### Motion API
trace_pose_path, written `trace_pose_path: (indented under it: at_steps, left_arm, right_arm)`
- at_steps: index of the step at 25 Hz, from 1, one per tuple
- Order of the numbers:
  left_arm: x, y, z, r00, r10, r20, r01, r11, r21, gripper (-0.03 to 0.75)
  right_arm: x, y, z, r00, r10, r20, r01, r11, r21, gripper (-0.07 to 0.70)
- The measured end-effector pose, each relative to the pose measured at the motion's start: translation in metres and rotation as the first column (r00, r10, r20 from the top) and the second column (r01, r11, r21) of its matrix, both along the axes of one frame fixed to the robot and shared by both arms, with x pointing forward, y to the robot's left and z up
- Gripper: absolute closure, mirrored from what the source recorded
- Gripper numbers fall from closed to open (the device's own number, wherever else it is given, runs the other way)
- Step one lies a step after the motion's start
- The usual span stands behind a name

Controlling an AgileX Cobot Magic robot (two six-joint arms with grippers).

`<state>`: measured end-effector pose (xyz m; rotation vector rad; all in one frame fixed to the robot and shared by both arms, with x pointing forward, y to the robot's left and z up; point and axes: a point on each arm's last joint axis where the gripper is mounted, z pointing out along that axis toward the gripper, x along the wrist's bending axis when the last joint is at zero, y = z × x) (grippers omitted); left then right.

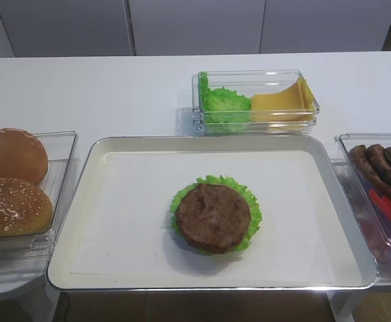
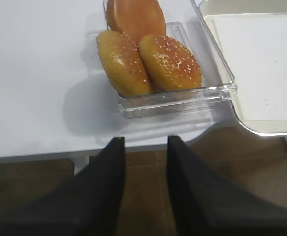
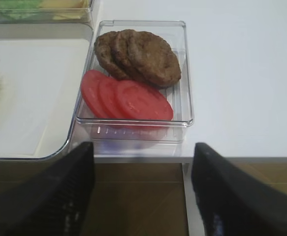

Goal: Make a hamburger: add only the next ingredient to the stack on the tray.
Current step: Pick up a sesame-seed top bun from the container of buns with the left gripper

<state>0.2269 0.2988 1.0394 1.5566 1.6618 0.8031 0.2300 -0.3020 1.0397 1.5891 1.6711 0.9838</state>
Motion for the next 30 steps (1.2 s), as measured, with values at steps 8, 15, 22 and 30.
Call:
trace_pose_path:
  at_steps: [8, 15, 22, 30]
  left_arm:
    - [0.000, 0.000, 0.000, 1.000, 0.000, 0.000, 0.000, 1.000, 0.000, 0.500]
    - [0.000, 0.000, 0.000, 1.000, 0.000, 0.000, 0.000, 1.000, 0.000, 0.500]
    - [0.000, 0.000, 0.000, 1.000, 0.000, 0.000, 0.000, 1.000, 0.000, 0.462]
    - [-0.002, -0.001, 0.021, 0.992, -0.006, 0.129, 0.008, 1.000, -0.016, 0.250]
  right_arm:
    - [0.000, 0.000, 0.000, 1.000, 0.000, 0.000, 0.000, 1.000, 0.000, 0.164]
    - [0.000, 0.000, 0.000, 1.000, 0.000, 0.000, 0.000, 1.000, 0.000, 0.165]
    - [0.000, 0.000, 0.000, 1.000, 0.000, 0.000, 0.000, 1.000, 0.000, 0.195]
    - [0.000, 0.000, 0.000, 1.000, 0.000, 0.000, 0.000, 1.000, 0.000, 0.254]
